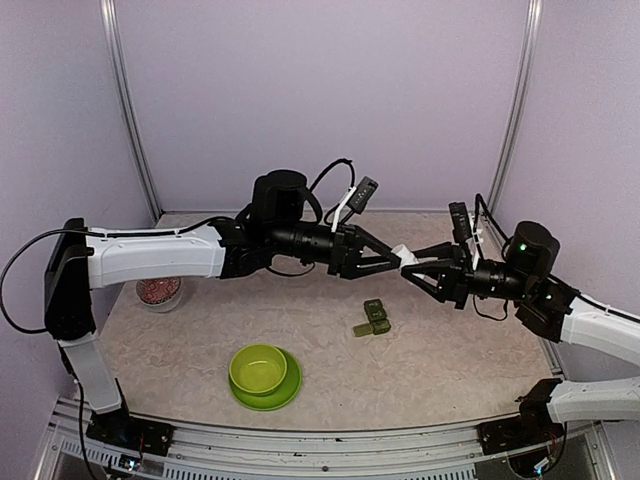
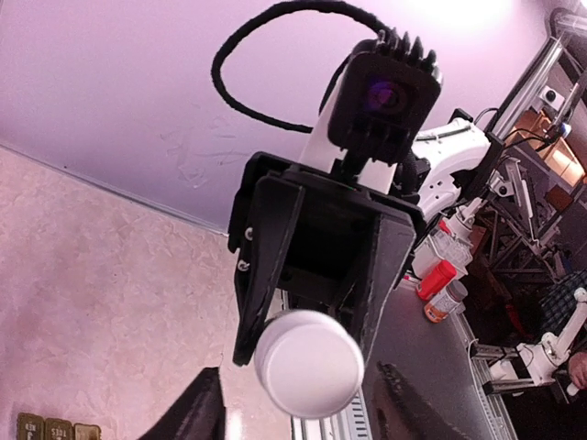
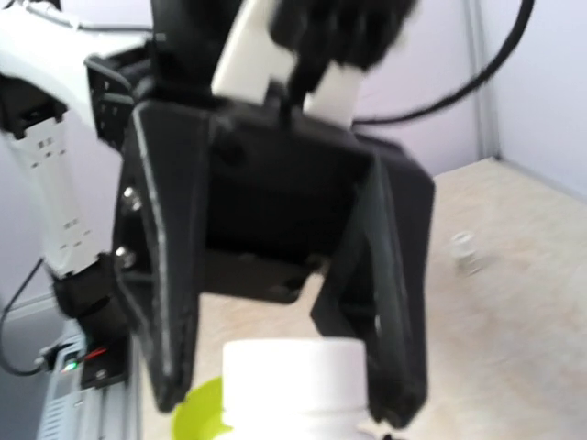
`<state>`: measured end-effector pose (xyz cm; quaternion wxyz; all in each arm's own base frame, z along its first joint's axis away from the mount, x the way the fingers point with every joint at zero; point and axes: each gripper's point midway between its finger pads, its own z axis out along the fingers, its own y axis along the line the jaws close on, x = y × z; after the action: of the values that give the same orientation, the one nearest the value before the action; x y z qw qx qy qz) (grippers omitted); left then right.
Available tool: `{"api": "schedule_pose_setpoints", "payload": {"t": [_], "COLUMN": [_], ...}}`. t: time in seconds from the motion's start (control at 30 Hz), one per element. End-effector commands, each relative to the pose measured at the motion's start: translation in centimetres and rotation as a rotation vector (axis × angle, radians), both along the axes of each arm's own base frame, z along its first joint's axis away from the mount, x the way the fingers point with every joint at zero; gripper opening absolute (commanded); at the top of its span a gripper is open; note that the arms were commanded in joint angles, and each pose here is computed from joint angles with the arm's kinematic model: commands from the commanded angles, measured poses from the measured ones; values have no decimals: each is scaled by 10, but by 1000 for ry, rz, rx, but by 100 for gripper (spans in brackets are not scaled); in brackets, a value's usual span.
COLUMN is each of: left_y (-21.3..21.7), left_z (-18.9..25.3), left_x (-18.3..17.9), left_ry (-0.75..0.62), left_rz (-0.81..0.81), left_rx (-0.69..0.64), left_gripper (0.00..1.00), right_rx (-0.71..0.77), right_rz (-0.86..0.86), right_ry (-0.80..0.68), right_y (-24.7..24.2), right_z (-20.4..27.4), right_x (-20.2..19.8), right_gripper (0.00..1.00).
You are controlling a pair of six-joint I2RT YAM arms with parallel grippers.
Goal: Sort the pills into containers
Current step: Unscrew the lid of the pill bottle from the pill bottle.
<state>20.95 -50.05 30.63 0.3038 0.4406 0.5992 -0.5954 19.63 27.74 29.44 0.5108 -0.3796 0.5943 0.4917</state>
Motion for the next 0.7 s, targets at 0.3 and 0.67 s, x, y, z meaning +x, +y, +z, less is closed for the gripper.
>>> {"api": "schedule_pose_setpoints", "payload": {"t": [0.3, 0.67], "left_y": [23, 3], "left_z": [37, 44], "left_x": [3, -9], "left_ry": [-167, -121], "left_rz": [14, 28], "left_rx": [-166, -239], "left_gripper": [99, 99], "right_rx": [53, 112], "right_rz": [73, 24], "right_ry": [64, 123], "right_y": [2, 21], "right_z": [5, 3], "right_x": [-15, -4], "right_gripper": [11, 9]}}
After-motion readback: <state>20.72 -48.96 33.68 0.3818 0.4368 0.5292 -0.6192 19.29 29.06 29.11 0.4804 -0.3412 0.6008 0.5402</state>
